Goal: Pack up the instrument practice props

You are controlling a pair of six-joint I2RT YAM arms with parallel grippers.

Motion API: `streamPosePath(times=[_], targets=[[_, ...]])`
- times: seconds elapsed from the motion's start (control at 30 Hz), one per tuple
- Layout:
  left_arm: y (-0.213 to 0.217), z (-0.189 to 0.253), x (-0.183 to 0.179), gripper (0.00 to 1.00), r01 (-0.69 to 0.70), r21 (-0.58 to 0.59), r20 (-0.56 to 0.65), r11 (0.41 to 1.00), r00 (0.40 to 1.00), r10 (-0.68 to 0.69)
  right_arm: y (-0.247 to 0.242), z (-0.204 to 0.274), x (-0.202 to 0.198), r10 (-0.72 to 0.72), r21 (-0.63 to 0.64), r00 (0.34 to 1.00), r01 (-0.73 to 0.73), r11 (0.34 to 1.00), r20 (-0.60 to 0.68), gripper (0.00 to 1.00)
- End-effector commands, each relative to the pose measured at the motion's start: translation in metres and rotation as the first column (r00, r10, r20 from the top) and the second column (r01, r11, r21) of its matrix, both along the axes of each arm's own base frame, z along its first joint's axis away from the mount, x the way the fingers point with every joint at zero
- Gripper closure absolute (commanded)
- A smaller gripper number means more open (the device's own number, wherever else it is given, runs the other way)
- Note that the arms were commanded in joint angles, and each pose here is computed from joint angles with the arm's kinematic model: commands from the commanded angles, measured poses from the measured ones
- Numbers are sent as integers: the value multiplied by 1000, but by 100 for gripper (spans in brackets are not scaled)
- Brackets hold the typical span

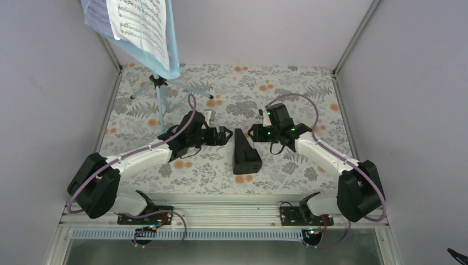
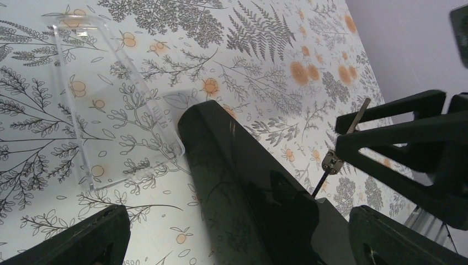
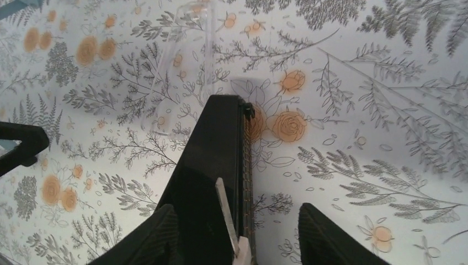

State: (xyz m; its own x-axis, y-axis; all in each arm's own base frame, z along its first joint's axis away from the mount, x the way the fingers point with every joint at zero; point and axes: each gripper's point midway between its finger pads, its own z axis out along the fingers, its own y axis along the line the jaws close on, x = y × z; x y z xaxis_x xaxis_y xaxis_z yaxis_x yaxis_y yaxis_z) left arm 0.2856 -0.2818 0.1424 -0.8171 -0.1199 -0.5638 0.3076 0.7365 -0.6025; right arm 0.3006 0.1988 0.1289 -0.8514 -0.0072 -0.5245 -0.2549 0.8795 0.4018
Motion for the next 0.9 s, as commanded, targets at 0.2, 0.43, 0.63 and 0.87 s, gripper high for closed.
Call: streamPosePath(times=[0.2,0.43,0.63,0.87], targets=[[4,3,2,1,-27,1,14,1000,1000,27,17,3,11,-10,-61,996,15,998,86,96],[-15,11,1,0,45,-68,18,997,999,-44,22,42,1,6,27,967,-13,1000,256,96],[-19,14,6,0,59,-70,44,996,997,-56,12,51,-10,-10,71,936,-16,997,352,96],[-27,14,16,0,105,-125,98,987,991,-93,8,59,-20,-9,106,913,-38,994,409,96]])
